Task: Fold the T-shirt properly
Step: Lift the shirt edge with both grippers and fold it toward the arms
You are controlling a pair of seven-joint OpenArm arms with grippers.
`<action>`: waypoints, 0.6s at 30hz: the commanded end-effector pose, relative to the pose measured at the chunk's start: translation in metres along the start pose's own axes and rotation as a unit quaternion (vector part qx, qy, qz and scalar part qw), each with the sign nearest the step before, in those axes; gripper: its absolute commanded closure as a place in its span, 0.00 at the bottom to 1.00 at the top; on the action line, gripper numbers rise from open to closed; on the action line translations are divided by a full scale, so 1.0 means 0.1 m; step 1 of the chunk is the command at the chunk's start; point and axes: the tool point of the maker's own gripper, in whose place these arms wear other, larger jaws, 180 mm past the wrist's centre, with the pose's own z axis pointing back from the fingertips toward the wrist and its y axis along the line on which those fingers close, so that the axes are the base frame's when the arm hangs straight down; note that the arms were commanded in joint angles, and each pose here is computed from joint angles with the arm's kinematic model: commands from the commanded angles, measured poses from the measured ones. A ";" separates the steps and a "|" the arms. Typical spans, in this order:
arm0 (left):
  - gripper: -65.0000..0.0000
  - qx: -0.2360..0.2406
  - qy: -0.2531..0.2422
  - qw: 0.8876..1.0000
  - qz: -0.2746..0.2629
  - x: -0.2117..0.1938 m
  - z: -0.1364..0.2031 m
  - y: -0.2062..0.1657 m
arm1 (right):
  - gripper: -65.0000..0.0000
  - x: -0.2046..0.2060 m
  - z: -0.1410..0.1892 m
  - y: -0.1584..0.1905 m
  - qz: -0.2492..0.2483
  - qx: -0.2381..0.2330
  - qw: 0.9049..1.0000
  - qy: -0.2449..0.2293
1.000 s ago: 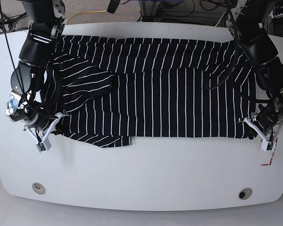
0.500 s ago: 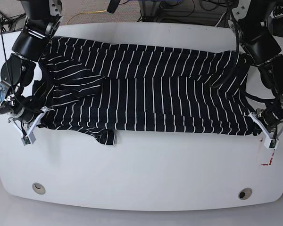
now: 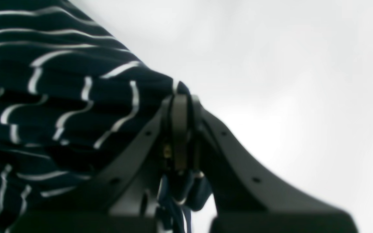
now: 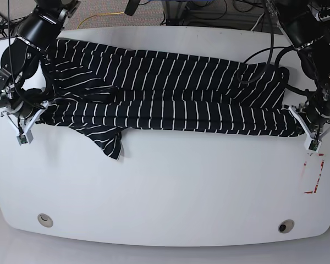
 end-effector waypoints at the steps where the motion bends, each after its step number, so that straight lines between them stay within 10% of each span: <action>1: 1.00 0.025 -0.010 0.999 -0.021 0.05 0.15 0.09 | 1.00 -0.04 0.09 -0.08 0.010 -0.016 1.000 0.002; 18: 1.00 0.026 0.091 0.994 -0.049 -0.67 0.32 0.08 | 1.00 -0.73 0.21 0.31 0.033 -0.004 0.998 0.058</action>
